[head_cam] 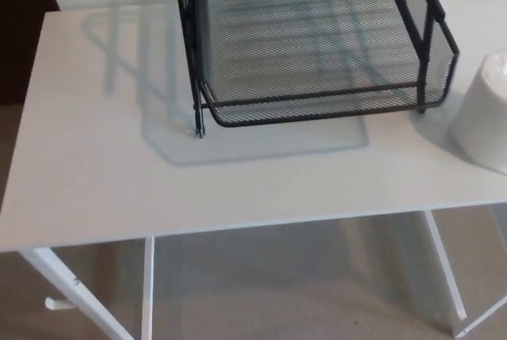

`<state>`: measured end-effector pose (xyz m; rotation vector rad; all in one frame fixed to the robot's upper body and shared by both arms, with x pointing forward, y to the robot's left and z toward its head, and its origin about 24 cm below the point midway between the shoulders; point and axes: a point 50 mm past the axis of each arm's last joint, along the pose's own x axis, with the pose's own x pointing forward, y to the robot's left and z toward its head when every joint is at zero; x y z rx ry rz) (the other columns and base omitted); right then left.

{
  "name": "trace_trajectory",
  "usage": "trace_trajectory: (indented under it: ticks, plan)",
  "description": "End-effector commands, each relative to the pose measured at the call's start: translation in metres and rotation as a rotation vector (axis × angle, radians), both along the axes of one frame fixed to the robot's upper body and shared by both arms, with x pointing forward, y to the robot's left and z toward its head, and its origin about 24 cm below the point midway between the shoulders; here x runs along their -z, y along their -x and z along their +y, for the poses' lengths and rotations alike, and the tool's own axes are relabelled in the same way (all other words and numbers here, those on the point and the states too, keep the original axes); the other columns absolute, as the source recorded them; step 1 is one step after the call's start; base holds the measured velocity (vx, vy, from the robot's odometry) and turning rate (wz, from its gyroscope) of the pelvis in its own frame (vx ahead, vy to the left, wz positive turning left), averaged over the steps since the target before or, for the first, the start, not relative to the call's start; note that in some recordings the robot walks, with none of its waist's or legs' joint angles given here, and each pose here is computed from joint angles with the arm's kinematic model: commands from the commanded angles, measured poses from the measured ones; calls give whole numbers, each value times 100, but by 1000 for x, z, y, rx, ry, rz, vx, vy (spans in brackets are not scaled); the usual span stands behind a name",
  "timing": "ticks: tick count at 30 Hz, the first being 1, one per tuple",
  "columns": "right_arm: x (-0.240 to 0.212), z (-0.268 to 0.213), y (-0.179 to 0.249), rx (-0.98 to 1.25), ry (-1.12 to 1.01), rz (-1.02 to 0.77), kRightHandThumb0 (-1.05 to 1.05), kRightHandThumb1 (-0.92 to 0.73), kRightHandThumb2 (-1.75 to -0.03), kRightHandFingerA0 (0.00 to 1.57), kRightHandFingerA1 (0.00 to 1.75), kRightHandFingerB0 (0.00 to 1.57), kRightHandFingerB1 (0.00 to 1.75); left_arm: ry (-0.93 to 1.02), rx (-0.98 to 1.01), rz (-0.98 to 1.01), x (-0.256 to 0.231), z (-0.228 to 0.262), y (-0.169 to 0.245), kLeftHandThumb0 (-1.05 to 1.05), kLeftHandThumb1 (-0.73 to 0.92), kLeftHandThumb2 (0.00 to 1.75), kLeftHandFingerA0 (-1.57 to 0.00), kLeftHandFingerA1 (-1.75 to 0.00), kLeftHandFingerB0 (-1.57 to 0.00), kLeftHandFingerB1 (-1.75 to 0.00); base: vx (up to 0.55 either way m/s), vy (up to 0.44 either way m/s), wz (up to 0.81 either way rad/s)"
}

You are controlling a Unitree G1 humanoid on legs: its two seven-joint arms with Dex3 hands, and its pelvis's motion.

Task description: The robot walks towards a desk on which a file tray is kept in the middle and a toilet paper roll is kept on its right. The robot uses its right hand to hook on finger in the gap of the roll and grabs it, lifts it and places it on the tray.

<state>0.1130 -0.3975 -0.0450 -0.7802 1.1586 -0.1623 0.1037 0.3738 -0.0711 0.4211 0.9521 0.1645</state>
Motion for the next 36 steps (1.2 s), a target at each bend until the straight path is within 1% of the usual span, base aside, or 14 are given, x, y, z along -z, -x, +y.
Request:
trace_trajectory:
  ticks: [1,6,11,22,28,36]
  plan:
    - [-1,-1,0,0,5,6,-75,-55,-90,32,57,8,40,-17,0,-22,-5,6,0,-70,73,63,-30,-70,-44,-62,125,132,-8]
    - [-1,-1,0,0,5,7,-75,-55,-90,32,57,8,40,-17,0,-22,-5,6,0,-70,73,63,-30,-70,-44,-62,170,234,-1]
    - [2,3,1,-9,1,18,-75,-55,-90,32,57,8,40,-22,-10,-10,-6,9,7,-70,73,63,-30,-70,-44,-62,26,34,2]
    - [3,5,-1,-14,0,19,-75,-55,-90,32,57,8,40,-23,-16,-9,-6,11,9,-70,73,63,-30,-70,-44,-62,5,-135,2]
    - [3,6,-5,-20,2,17,-75,-55,-90,32,57,8,40,-22,-25,-10,-6,12,10,-70,73,63,-30,-70,-44,-62,5,-25,-1]
    - [6,6,-1,-13,-2,27,-75,-55,-90,32,57,8,40,-26,-21,-2,-6,12,10,-70,73,63,-30,-70,-44,-62,37,176,3]
